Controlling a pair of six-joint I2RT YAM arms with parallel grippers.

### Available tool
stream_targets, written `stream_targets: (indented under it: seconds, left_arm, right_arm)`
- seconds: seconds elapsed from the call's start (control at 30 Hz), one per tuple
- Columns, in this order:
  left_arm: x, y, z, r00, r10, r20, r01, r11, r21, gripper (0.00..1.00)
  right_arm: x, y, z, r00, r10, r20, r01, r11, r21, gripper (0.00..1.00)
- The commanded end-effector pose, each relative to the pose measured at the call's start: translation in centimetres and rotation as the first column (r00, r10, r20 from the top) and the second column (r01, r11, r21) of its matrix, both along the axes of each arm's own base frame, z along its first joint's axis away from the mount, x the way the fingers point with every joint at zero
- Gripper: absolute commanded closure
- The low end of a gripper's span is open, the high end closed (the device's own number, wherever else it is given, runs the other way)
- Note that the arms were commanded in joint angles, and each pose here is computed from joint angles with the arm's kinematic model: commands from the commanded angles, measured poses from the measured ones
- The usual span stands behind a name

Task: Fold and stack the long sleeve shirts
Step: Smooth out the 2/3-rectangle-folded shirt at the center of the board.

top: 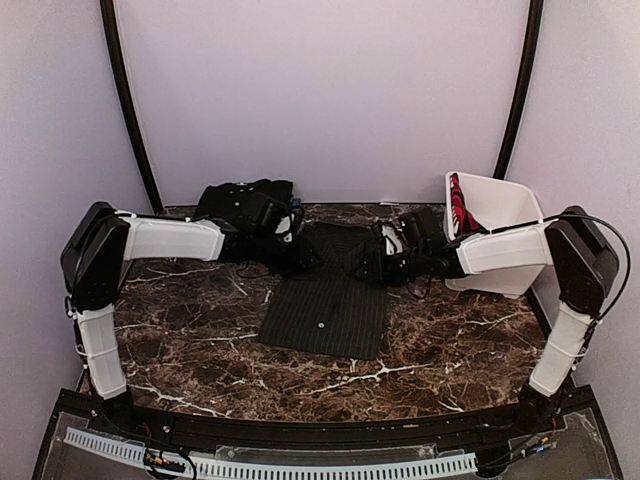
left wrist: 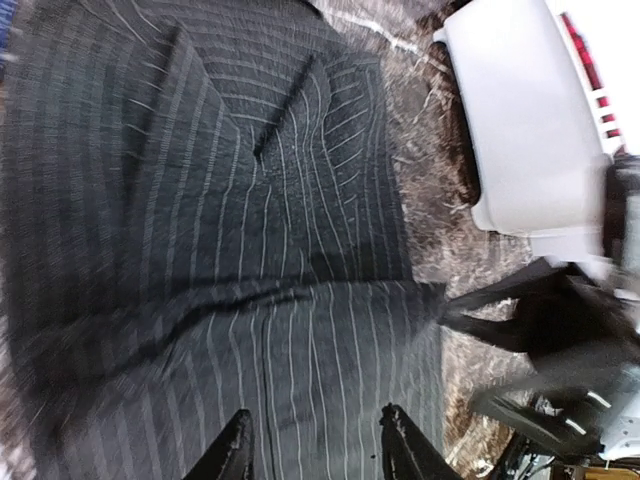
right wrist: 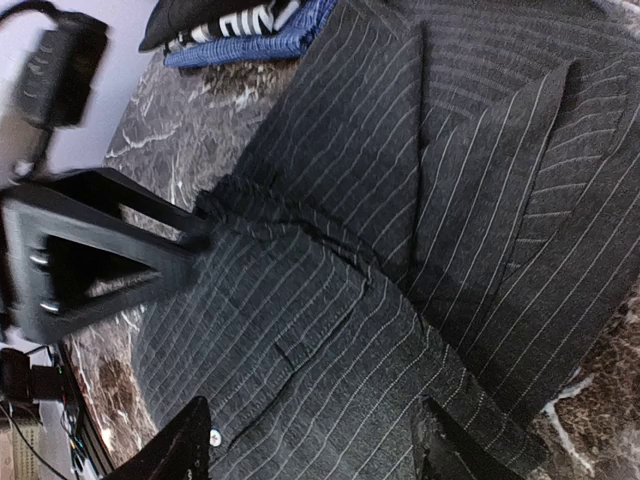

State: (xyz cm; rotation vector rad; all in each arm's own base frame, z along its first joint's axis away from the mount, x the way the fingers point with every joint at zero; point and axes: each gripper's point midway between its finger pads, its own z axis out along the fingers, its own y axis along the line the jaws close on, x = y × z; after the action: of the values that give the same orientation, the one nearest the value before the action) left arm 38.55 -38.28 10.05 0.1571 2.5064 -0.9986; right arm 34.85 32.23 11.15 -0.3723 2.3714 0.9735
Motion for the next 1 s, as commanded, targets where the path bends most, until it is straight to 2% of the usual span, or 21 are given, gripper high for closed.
stream_targets:
  seconds: [0.0,0.07,0.17,0.3,0.53,0.8,0.97]
  left_arm:
    - [-2.2,5.0,3.0,0.999,0.048,0.022,-0.049,0.999,0.022,0.58]
    - [-3.6,6.7,2.5,0.999,0.048,0.008,-0.048,0.998,0.045,0.58]
    - [-5.9,8.8,0.9,0.998,0.052,-0.026,-0.049,0.994,0.095,0.58]
    - [-9.7,11.7,-2.5,0.993,0.067,-0.099,-0.052,0.987,0.151,0.58]
    - [-12.7,13.8,-3.7,0.985,0.090,-0.149,-0.064,0.984,0.168,0.58]
    - [-13.8,14.3,-3.8,0.981,0.100,-0.164,-0.074,0.985,0.155,0.58]
    - [-14.3,13.9,-4.2,0.979,0.095,-0.180,-0.070,0.987,0.143,0.59]
  right_arm:
    - [-0.7,0.9,-2.3,0.992,-0.005,-0.130,0.011,0.999,0.048,0.46]
    - [-0.4,0.5,-3.4,0.988,-0.040,-0.146,0.044,0.999,0.026,0.54]
    - [0.7,-0.5,-4.6,0.983,-0.122,-0.137,0.119,0.992,-0.030,0.58]
    - [1.8,-1.0,-5.9,0.974,-0.180,-0.135,0.169,0.982,-0.088,0.61]
    - [2.5,-1.4,-8.5,0.966,-0.201,-0.160,0.171,0.968,-0.181,0.62]
    - [1.8,-3.0,-0.8,0.973,-0.231,-0.010,0.224,0.954,-0.201,0.61]
    - [-3.0,-2.6,0.9,0.979,-0.205,-0.004,0.200,0.956,-0.216,0.61]
